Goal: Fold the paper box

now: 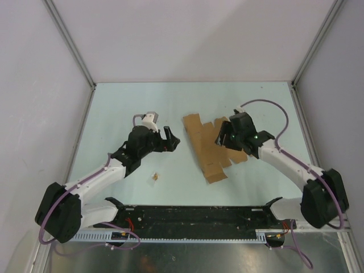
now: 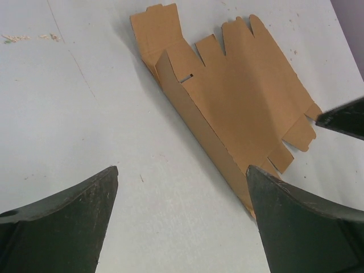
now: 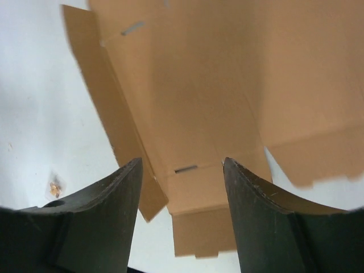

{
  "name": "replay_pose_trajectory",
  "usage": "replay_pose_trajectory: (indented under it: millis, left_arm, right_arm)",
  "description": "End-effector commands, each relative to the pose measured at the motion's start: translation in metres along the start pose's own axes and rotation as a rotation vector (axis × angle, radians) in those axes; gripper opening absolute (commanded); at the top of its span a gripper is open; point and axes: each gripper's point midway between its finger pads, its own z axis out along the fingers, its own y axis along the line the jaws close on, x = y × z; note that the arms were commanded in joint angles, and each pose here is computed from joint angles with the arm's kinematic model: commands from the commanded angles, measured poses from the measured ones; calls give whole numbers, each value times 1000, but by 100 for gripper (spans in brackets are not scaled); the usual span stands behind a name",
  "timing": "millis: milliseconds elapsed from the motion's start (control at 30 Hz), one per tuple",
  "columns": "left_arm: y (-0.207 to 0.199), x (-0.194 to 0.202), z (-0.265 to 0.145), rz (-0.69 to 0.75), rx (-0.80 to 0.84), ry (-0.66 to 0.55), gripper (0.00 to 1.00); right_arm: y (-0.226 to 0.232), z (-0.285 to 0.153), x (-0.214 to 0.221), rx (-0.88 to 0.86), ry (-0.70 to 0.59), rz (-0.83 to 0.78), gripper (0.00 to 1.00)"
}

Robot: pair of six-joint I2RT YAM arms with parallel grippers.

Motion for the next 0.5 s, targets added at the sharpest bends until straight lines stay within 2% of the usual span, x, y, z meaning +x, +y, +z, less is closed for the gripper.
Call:
replay_pose_trajectory:
  millis: [0,133,167,267,467]
  left_arm:
    - [-11,-35,-4,-27,21,-97,100]
    - [-11,-37,-7,-30,19,-103,100]
    - [-11,-40,-9,-30,20,-110,100]
    - [-8,-39,-11,-38,7,-112,100]
    - [1,-38,-11,-79,-34,-108,100]
  right_arm:
    - [-46,-27,29,240,-53,279,64]
    - [-56,-47,63,252,-77,471,68]
    - [-60,-51,73,274,-81,559,70]
    - [-65,-67,94,265,-114,669,70]
    - [-52,-62,130,229,-66,724,70]
